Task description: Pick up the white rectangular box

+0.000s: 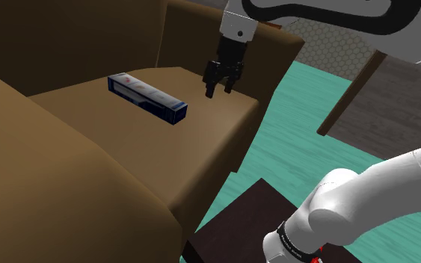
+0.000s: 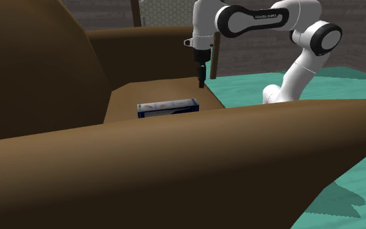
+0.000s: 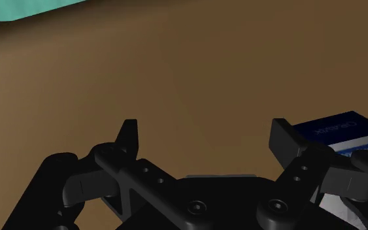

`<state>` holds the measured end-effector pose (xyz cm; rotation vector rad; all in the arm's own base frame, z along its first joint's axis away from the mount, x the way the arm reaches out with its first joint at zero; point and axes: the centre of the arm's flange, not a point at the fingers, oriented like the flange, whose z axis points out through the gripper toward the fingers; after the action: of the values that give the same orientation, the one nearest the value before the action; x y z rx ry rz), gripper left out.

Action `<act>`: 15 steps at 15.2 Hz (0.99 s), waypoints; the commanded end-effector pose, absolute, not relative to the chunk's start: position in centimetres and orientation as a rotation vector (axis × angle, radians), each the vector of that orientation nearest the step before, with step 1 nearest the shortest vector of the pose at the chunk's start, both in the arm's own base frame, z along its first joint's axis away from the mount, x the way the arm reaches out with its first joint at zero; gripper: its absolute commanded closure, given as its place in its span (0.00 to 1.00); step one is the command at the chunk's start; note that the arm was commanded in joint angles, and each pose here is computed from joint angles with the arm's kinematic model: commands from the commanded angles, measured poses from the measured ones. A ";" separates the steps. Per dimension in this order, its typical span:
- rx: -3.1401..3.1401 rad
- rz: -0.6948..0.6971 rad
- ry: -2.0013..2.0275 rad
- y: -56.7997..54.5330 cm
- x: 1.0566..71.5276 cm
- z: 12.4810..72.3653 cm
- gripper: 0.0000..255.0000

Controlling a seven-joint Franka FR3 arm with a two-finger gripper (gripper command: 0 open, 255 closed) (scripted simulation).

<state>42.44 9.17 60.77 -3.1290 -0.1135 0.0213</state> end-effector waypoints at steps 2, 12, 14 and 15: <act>-3.131 0.016 -0.129 12.5 45.0 61.0 0.00; -3.142 0.004 -0.179 23.0 53.1 61.1 0.00; -3.144 0.001 -0.190 25.1 54.7 61.2 0.00; -3.145 0.000 -0.194 26.0 55.4 61.2 0.00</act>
<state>54.49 25.14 61.17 -3.1441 -0.1917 0.0020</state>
